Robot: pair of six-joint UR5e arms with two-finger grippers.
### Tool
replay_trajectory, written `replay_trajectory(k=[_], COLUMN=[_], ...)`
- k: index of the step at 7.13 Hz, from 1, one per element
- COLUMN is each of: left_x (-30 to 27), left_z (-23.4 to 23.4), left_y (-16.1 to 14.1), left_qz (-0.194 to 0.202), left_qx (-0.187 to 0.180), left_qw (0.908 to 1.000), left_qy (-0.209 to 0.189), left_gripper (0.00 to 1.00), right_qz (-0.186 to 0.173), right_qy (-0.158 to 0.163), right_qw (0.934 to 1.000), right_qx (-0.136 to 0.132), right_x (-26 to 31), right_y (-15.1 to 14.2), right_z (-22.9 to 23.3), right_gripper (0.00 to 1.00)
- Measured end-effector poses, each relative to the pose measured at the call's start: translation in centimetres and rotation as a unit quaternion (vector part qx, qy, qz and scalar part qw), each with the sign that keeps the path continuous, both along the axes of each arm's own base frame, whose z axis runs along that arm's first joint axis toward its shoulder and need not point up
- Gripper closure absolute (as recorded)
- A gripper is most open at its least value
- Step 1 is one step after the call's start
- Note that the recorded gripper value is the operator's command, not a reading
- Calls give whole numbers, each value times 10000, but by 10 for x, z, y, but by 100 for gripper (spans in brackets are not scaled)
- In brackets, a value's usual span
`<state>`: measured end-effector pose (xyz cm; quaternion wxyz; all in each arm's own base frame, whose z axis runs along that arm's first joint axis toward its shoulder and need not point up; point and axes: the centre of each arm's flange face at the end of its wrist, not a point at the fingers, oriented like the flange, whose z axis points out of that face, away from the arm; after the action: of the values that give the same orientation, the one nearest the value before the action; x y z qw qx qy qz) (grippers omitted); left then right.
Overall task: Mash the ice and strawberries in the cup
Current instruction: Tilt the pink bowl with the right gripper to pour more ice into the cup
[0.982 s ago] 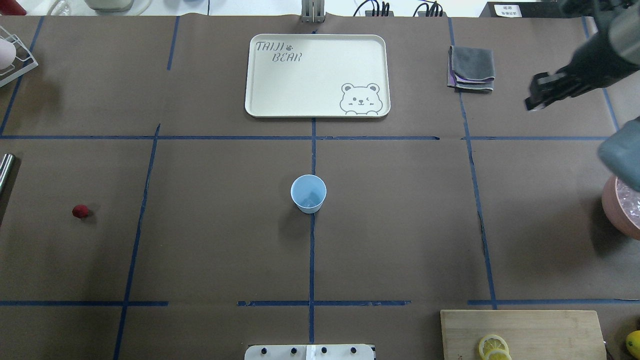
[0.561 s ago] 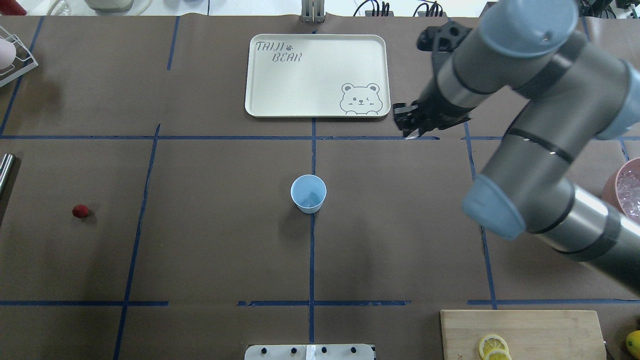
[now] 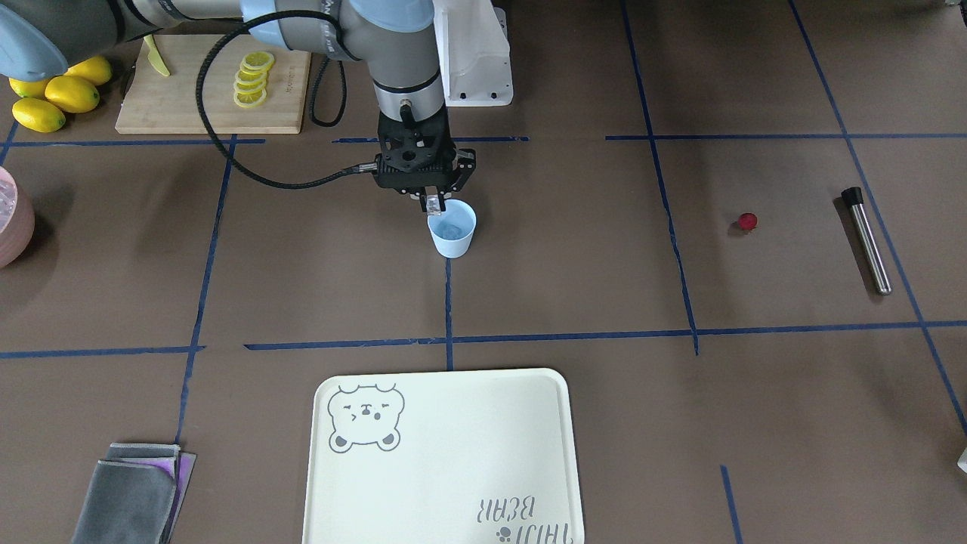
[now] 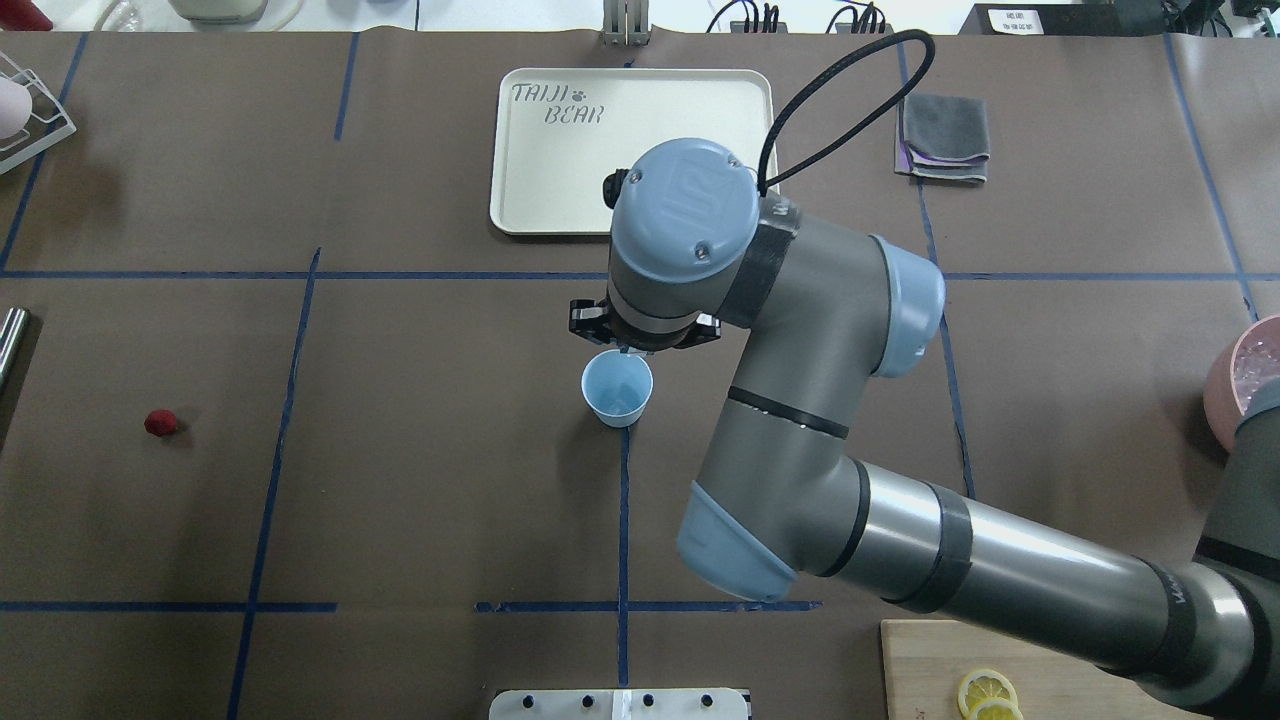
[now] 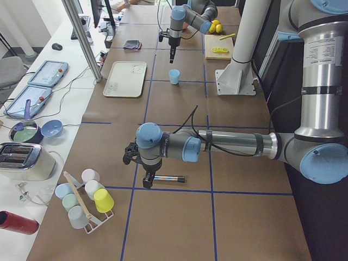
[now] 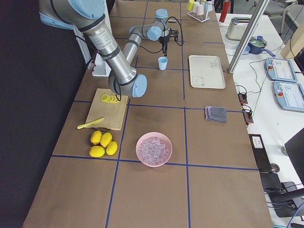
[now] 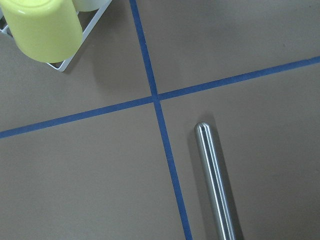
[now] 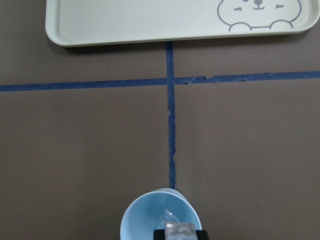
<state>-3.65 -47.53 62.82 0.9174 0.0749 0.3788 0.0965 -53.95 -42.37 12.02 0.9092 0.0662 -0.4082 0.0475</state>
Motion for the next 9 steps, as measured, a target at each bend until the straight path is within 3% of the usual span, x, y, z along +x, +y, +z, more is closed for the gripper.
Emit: replay_trajectory(k=[1,2,7,9], left_x=[0,0,0,0], left_z=[0,0,-1,1], left_y=[0,0,0,0], left_qz=[0,0,0,1], left_qx=[-1,-1,4,-14], left_qw=[10000,10000,10000,10000], left_qy=[0,0,0,-1], left_gripper=[0,0,0,0], right_qz=[16,11,-64,-55], right_qy=[96,166,200,176], right_qw=[10000,9999,9998,9998], right_qx=[-6,-12,45,92], right_x=[-16,-25,-33,-6], right_y=[3,4,10,-11], right_z=[1,4,5,8], right_gripper=[24,1,1,1])
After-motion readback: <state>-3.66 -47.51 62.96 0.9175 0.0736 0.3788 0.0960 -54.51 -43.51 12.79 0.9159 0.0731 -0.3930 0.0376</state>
